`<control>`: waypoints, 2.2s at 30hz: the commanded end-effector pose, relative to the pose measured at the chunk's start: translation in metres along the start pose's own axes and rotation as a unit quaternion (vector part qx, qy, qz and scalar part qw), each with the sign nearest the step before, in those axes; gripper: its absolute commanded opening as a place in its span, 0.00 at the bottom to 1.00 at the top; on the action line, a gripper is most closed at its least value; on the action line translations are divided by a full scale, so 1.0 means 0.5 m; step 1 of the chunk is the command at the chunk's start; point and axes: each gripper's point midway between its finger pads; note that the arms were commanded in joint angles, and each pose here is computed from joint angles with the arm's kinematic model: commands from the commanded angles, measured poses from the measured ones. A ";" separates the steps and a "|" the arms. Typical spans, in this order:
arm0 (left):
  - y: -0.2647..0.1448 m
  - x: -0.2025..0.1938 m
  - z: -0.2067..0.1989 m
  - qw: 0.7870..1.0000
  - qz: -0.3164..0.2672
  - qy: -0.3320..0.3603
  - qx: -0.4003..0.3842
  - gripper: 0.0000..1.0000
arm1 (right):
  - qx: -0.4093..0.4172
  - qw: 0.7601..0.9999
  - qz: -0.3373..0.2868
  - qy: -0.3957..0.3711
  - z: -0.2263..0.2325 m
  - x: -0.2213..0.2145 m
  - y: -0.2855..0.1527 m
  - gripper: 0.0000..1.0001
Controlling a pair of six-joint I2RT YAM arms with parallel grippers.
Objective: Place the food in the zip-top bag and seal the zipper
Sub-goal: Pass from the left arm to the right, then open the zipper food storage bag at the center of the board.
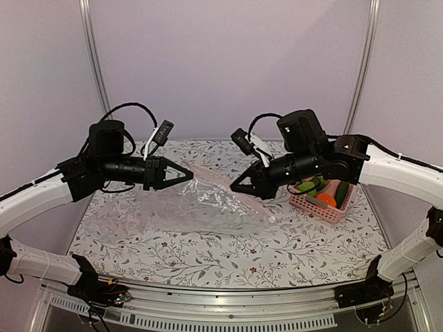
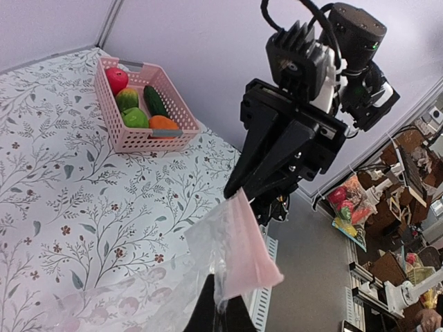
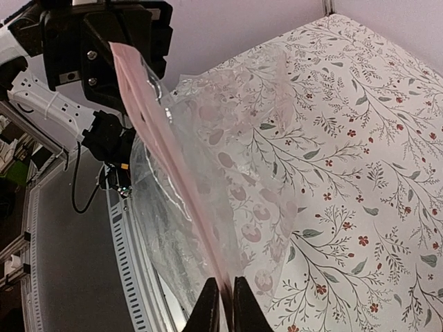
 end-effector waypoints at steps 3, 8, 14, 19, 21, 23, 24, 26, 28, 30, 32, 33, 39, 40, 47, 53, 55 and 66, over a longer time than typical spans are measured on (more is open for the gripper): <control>0.007 0.004 -0.016 1.000 0.005 0.013 -0.010 0.00 | 0.009 1.000 -0.017 -0.004 0.009 0.020 0.000 0.00; 0.009 0.009 0.015 0.999 -0.002 0.014 0.037 0.02 | 0.015 0.999 -0.028 0.004 0.014 0.026 -0.003 0.00; -0.045 0.057 0.106 0.975 -0.063 0.018 0.212 0.50 | -0.056 0.996 -0.045 0.043 -0.030 0.034 -0.023 0.00; -0.105 0.111 0.088 0.958 -0.131 0.030 0.254 0.63 | -0.148 0.985 -0.062 0.057 -0.082 0.041 -0.067 0.00; -0.121 0.126 0.073 0.954 -0.150 0.032 0.257 0.65 | -0.187 0.978 -0.071 0.062 -0.103 0.046 -0.089 0.00; -0.126 0.134 0.059 0.954 -0.159 0.029 0.252 0.66 | -0.211 0.972 -0.076 0.064 -0.116 0.049 -0.105 0.00; -0.125 0.135 0.053 0.955 -0.160 0.025 0.248 0.67 | -0.217 0.971 -0.080 0.064 -0.118 0.054 -0.114 0.00; -0.113 0.136 0.041 0.958 -0.158 0.015 0.237 0.67 | -0.223 0.969 -0.089 0.066 -0.119 0.060 -0.123 0.00; -0.089 0.131 0.029 0.963 -0.150 0.004 0.222 0.67 | -0.219 0.969 -0.095 0.063 -0.114 0.068 -0.127 0.00; -0.056 0.124 0.016 0.969 -0.140 -0.004 0.202 0.67 | -0.214 0.970 -0.099 0.061 -0.112 0.074 -0.125 0.00; -0.018 0.115 0.000 0.976 -0.130 -0.013 0.177 0.67 | -0.208 0.972 -0.094 0.062 -0.113 0.070 -0.109 0.00; -0.001 0.112 -0.008 0.978 -0.126 -0.018 0.164 0.67 | -0.203 0.973 -0.090 0.065 -0.113 0.067 -0.098 0.00; 0.076 0.094 -0.011 0.986 -0.117 -0.050 0.108 0.68 | -0.149 0.979 -0.096 0.102 -0.104 0.052 -0.027 0.00; 0.085 0.093 -0.009 0.986 -0.117 -0.056 0.102 0.68 | -0.133 0.981 -0.094 0.108 -0.095 0.049 -0.016 0.00; 0.134 0.051 0.029 0.987 -0.096 -0.097 0.090 0.68 | -0.088 0.983 -0.090 0.136 -0.084 0.033 0.036 0.00; 0.137 0.012 0.080 0.979 -0.092 -0.130 0.127 0.68 | -0.072 0.982 -0.091 0.148 -0.080 0.030 0.052 0.00; 0.130 0.004 0.095 0.975 -0.099 -0.141 0.142 0.68 | -0.070 0.982 -0.090 0.150 -0.080 0.028 0.055 0.00; 0.101 0.016 0.148 0.956 -0.147 -0.179 0.177 0.67 | -0.039 0.986 -0.082 0.142 -0.060 0.019 0.065 0.00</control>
Point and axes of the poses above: each gripper's point midway between its finger pads, its own y axis out along the fingers, its own z axis along the line the jaws close on, x = y × z, and after that the axes turned 4 degrees about -y, right-handed
